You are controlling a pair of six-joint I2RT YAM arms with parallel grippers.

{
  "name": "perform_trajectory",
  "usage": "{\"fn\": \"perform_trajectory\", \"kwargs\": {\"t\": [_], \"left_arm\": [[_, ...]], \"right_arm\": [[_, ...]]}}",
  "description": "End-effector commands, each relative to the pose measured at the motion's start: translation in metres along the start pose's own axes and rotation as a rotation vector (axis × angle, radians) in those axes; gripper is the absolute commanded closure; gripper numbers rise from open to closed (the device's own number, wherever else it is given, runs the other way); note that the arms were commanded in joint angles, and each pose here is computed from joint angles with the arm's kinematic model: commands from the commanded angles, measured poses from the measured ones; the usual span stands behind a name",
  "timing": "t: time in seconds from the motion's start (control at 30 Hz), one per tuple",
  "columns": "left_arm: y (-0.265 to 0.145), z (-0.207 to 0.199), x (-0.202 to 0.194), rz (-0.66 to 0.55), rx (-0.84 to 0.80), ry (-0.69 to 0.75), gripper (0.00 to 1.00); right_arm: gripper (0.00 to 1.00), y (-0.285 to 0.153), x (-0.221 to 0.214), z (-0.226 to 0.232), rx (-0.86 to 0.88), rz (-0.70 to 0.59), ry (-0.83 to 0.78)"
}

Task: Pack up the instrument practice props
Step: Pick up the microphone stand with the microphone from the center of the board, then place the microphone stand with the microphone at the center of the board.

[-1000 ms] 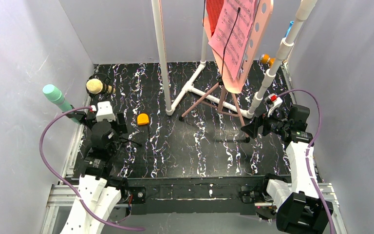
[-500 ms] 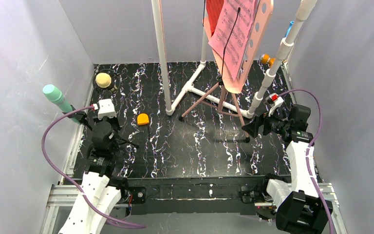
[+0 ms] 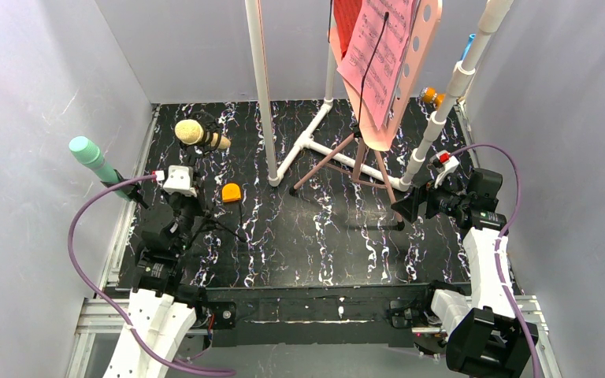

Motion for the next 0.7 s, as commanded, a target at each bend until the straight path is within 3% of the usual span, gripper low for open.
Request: {"fn": "perform_trajectory", "kwargs": {"t": [0.0,0.4,0.67], "left_arm": [[-0.016,-0.012,0.069,-0.26,-0.173,-0.111,1.0],[-0.037,-0.063,0.111,-0.395,-0.586,-0.25,1.0],[-0.035,-0.093,0.126,-0.432,-0.691,-0.307,1.0]], "right_arm": [[0.0,-0.001,0.007,-0.001,-0.005,-0.024,-0.033],[0.0,0.0,0.007,-0.001,-0.003,-0.025,-0.036],[0.0,0.001,0.006,-0.003,-0.005,-0.021,-0.031]]}}
Point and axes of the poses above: each gripper's point midway between its finger pads, its own y axis out along the fingers, its own z axis along the line the jaws close on, x = y × z, the point moved 5 cm from there along -y, back along the fingers, and after that the axes turned 14 degrees about y, right-handed, at the moved point
